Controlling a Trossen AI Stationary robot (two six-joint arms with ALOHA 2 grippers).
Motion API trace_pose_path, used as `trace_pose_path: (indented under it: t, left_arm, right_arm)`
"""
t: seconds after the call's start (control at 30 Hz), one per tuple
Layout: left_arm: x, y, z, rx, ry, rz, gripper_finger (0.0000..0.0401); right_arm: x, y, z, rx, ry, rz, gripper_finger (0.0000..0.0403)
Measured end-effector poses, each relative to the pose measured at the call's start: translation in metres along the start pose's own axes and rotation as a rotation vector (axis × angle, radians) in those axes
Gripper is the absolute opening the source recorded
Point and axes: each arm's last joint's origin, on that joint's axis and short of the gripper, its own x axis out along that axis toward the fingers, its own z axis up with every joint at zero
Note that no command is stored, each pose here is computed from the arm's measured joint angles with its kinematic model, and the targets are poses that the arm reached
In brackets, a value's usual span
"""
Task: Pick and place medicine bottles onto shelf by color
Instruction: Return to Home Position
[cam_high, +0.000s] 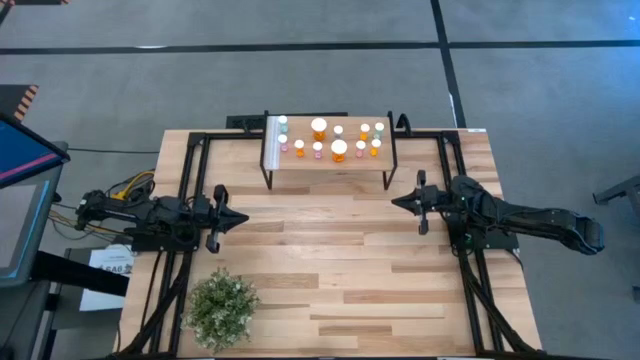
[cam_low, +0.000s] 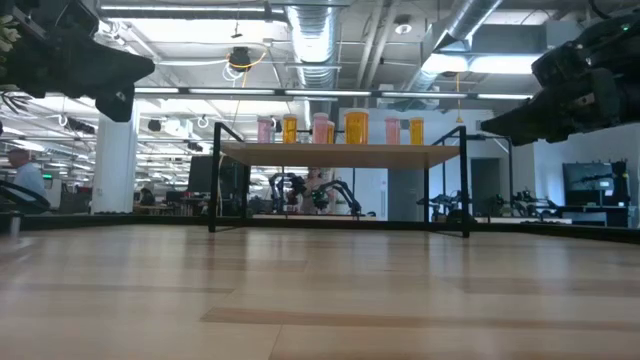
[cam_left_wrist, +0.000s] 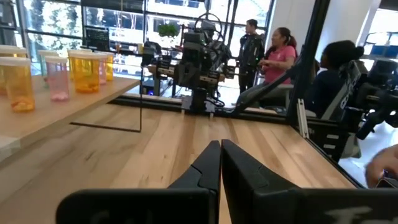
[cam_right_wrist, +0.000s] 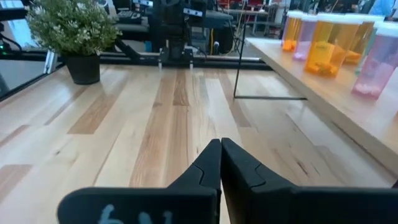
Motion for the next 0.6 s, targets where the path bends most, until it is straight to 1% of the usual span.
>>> trace_pose_path:
  t: [0.6]
  left_arm:
    - [-0.0001, 0.0001, 0.0002, -0.002, 0.003, 0.003, 0.0000]
  right_arm:
    - [0.0000, 0.0002, -0.0024, 0.004, 0.022, 0.000, 0.0029]
